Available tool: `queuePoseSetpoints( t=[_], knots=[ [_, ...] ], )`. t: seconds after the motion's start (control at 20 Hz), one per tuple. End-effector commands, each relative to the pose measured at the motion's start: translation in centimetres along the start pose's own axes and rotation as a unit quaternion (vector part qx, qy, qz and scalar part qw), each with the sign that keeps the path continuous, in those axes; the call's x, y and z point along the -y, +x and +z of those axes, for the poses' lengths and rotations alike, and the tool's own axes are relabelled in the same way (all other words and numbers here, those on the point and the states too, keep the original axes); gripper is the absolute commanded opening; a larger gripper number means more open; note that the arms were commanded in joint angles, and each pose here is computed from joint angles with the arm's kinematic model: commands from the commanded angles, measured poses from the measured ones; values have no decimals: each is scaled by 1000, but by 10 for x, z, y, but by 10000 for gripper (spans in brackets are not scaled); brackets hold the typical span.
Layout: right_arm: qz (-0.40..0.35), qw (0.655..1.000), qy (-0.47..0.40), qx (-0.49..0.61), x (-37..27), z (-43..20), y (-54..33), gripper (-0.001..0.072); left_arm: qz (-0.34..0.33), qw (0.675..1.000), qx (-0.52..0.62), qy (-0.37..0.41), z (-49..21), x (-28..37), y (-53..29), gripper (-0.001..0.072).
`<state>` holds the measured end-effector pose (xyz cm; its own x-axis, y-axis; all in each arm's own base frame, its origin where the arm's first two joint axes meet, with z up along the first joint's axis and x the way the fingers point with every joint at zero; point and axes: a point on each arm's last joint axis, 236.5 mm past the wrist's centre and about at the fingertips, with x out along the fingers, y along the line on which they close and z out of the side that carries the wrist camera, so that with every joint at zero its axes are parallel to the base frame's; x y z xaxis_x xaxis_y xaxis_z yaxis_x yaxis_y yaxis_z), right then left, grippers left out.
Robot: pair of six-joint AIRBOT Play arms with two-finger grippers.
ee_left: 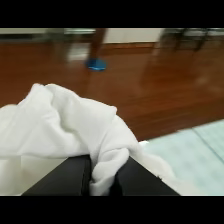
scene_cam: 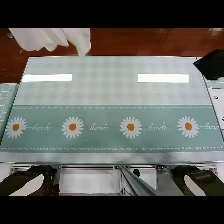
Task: Fold the shirts.
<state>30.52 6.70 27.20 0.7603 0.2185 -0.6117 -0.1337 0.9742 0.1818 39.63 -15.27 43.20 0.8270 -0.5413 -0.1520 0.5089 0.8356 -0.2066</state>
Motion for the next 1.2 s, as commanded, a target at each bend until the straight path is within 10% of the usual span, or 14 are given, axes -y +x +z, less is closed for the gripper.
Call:
queuePoseSetpoints(
  t=[0.0, 0.45, 0.8, 0.85, 0.9, 1.15],
  knots=[
    [4, 999, -12, 32, -4, 0, -35, 623, -108, 994, -30, 17, -23, 90, -3, 28],
    [2, 1000, -21, 2, -4, -20, -43, 623, -194, 947, -243, -82, -260, 163, 21, 29],
    [86, 992, 40, -85, -32, -80, 28, 623, -27, 889, -403, -215, -500, 89, 14, 43],
    [94, 989, 57, -96, -33, -91, 47, 623, -22, 875, -431, -217, -516, 86, 6, 236],
    [103, 986, 75, -104, -35, -99, 65, 623, -21, 862, -455, -220, -524, 85, -1, 676],
    [66, 991, 96, -65, 7, -56, 103, 623, -11, 831, -520, -198, -457, 27, -38, 699]
  ],
)
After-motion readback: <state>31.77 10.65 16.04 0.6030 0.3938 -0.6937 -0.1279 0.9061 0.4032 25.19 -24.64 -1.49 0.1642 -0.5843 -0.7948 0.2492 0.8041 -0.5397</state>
